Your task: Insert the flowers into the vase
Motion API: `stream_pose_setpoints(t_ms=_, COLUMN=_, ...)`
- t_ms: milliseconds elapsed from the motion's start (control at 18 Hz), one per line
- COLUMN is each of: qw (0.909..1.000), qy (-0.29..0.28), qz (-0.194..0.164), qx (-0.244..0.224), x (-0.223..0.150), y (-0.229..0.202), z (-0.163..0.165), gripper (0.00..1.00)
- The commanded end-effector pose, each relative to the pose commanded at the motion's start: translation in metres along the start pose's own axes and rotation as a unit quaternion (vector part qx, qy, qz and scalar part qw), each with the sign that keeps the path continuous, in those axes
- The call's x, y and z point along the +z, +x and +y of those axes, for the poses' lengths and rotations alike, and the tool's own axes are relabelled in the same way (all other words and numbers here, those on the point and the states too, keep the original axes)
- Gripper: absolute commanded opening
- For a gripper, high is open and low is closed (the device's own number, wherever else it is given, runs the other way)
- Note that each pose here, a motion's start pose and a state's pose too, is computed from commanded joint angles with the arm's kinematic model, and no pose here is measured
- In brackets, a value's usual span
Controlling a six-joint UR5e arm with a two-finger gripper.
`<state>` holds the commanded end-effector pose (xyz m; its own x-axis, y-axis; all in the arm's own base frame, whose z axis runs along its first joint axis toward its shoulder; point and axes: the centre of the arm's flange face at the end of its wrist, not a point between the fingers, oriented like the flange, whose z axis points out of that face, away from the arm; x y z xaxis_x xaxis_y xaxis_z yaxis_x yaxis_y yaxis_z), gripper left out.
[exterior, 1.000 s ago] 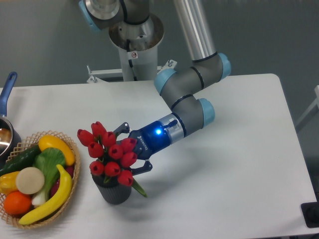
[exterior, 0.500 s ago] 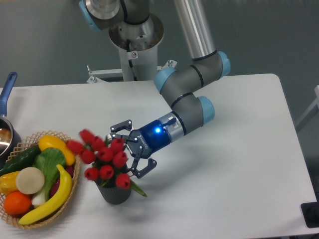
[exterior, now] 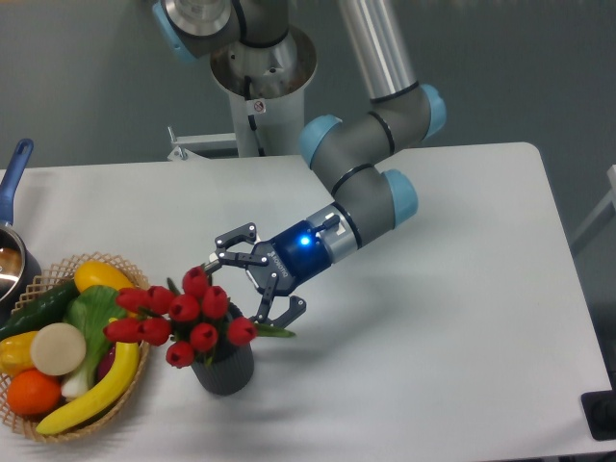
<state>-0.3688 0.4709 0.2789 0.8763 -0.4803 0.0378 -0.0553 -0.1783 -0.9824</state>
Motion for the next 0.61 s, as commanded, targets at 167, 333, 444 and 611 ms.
stream_pose_setpoints(t_ms=167, qw=0.9986, qy=-0.029, qz=-0.039, qx=0.020, x=-0.041, y=-0.017, z=-0.006, gripper=1.00)
stream_pose_setpoints(t_ms=333, qw=0.9918, qy=-0.075, qz=-0.086, qx=0.059, x=-0.094, y=-0.033, z=-0.016, gripper=1.00)
stream_pose_setpoints(t_ms=444, qw=0.9838, qy=-0.120, qz=-0.110, qx=0.075, x=-0.119, y=-0.043, z=-0.029, gripper=1.00)
stream_pose_setpoints(t_ms=611, qw=0.9653, qy=-0.200, qz=-0.144, qx=0.087, x=-0.153, y=-0.050, z=-0.045, gripper=1.00)
